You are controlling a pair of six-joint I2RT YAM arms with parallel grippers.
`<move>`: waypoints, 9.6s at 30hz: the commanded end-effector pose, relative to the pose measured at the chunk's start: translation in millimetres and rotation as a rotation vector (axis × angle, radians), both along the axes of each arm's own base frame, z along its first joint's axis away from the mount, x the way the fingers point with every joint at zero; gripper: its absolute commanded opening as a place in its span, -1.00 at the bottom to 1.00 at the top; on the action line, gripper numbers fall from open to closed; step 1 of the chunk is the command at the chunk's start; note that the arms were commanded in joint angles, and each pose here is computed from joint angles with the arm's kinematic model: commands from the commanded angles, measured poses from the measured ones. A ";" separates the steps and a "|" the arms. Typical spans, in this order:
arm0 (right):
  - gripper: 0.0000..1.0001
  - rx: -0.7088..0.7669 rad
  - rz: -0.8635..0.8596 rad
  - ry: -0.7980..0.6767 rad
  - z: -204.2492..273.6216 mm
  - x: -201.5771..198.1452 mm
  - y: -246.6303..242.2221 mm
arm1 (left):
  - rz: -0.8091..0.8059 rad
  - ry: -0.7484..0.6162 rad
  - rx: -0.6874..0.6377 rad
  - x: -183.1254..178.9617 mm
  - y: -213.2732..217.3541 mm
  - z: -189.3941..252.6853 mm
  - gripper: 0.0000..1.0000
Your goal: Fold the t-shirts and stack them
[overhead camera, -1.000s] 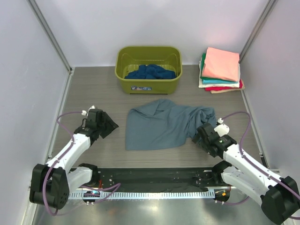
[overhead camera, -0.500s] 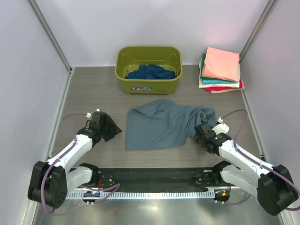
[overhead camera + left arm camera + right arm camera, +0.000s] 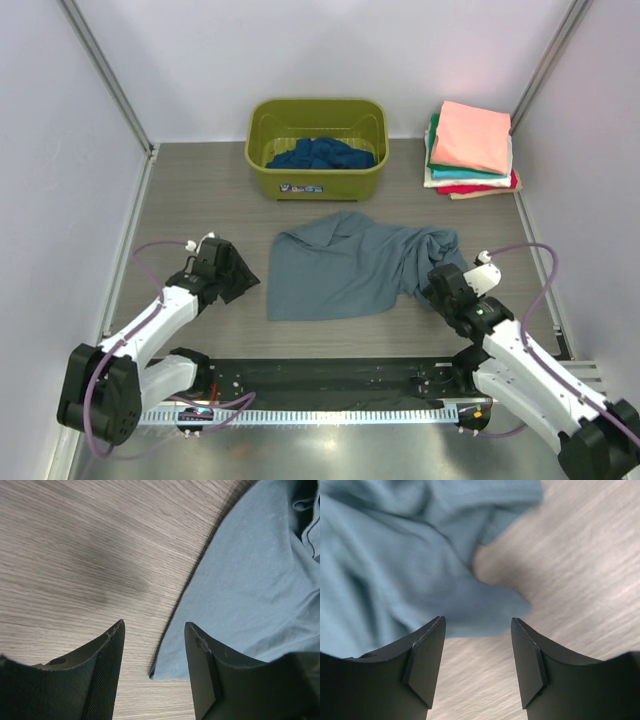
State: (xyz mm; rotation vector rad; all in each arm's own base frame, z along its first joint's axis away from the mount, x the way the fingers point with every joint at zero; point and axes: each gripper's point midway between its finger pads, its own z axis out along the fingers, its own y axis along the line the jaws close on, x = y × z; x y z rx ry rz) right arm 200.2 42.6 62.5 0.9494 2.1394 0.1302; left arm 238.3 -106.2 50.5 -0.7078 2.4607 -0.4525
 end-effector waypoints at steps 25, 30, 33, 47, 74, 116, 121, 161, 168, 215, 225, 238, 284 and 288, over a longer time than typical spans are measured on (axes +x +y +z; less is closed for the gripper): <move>0.54 0.143 0.213 -0.097 14.1 -3.2 36.1 | -0.021 -0.223 0.382 373.0 40.2 130.7 0.19; 0.56 0.109 0.209 -0.100 17.4 -6.0 29.0 | -0.047 -0.241 0.333 379.7 30.9 114.5 0.03; 0.57 0.101 0.207 -0.099 17.8 -5.6 27.8 | -0.048 -0.251 0.313 371.6 29.6 117.6 -0.05; 0.57 0.067 0.231 -0.118 28.6 4.7 29.9 | 0.227 0.120 0.351 265.9 106.4 93.6 -0.99; 0.58 0.093 0.288 -0.134 36.0 1.4 38.2 | 1.152 -0.091 -0.150 152.9 282.9 106.3 -0.99; 0.82 -0.087 0.063 -0.089 53.8 20.4 -2.2 | -0.181 0.112 0.145 -47.0 -16.0 29.6 0.59; 0.83 -0.062 0.055 -0.017 35.8 18.5 4.3 | -0.279 0.192 0.093 -65.6 -43.8 -7.2 0.49; 0.32 -0.079 -0.037 0.187 -35.7 -0.4 -5.8 | -0.087 0.191 -0.143 45.8 -33.4 -45.1 -0.99; 0.26 -0.106 -0.015 0.175 -42.9 11.9 -5.1 | -0.097 0.202 -0.142 41.8 -33.7 -49.4 -1.00; -0.98 -0.121 -0.029 -0.819 403.3 -18.1 -63.8 | 0.027 -0.543 0.073 14.3 40.2 339.5 -1.00; -0.97 -0.179 -0.063 -1.069 530.1 -115.2 -111.0 | -0.027 -0.812 0.008 -46.9 44.0 467.1 -1.00; -0.98 -0.431 0.123 -0.630 485.8 123.3 -12.7 | -0.022 -0.535 0.028 73.6 19.4 407.4 -1.00; 0.41 0.075 0.678 -0.139 47.2 392.5 175.3 | -0.125 0.019 0.542 40.6 75.9 119.6 0.49; 0.39 0.090 0.672 -0.127 34.3 398.1 178.2 | -0.129 0.009 0.530 40.5 74.2 119.7 0.48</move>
